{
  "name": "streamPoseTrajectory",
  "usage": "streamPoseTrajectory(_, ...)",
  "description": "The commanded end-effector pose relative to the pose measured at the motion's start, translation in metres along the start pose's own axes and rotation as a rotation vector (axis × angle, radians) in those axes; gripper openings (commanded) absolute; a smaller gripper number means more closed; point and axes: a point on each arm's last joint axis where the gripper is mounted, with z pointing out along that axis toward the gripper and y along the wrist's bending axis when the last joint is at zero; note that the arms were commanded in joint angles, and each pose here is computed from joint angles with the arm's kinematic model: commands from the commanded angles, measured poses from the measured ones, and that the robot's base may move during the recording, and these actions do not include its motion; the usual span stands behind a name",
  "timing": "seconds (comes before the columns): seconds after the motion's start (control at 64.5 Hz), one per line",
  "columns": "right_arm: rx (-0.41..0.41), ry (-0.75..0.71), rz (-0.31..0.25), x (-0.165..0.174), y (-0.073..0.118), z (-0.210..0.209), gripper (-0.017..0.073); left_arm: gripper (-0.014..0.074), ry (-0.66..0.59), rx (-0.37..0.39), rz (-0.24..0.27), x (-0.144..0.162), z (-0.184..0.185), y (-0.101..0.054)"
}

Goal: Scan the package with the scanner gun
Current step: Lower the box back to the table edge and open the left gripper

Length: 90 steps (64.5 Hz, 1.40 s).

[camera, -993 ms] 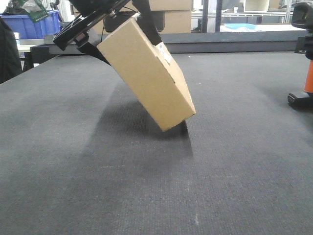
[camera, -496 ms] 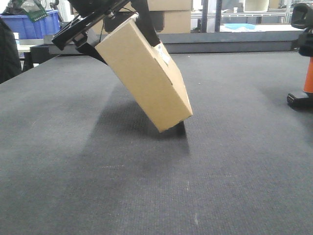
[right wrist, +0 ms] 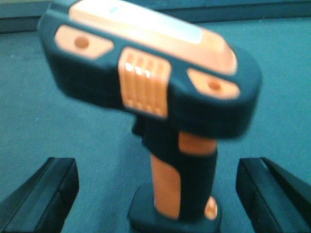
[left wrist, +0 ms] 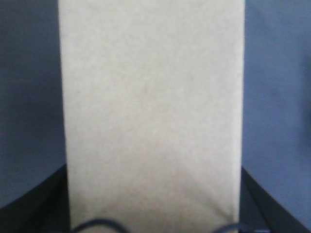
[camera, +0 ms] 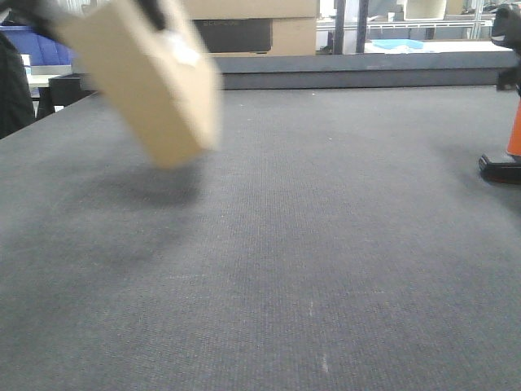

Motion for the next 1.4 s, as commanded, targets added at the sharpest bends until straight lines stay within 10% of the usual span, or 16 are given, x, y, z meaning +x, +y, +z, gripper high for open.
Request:
streamPoseTrajectory(0.0, -0.009, -0.030, -0.009, -0.003, 0.001, -0.011, 0.0568, -0.0111, 0.021, -0.053, 0.028, -0.004, -0.015, 0.024)
streamPoseTrajectory(0.372, -0.002, 0.002, -0.024, -0.008, 0.003, -0.042, 0.0568, -0.0111, 0.009, -0.354, 0.113, -0.016, -0.028, 0.082)
streamPoseTrajectory(0.729, -0.005, 0.024, -0.043, -0.011, 0.004, -0.049, 0.0568, -0.0111, 0.063, -0.344, 0.183, -0.005, -0.004, 0.048)
streamPoseTrajectory(1.132, -0.004, 0.026, -0.043, -0.011, 0.004, -0.049, 0.0568, -0.0102, 0.123, -0.405, 0.152, -0.004, 0.017, 0.055)
streamPoseTrajectory(1.38, -0.004, 0.026, -0.043, -0.011, 0.004, -0.049, 0.0568, 0.0335, 0.128, -0.407, 0.151, -0.004, 0.017, 0.055)
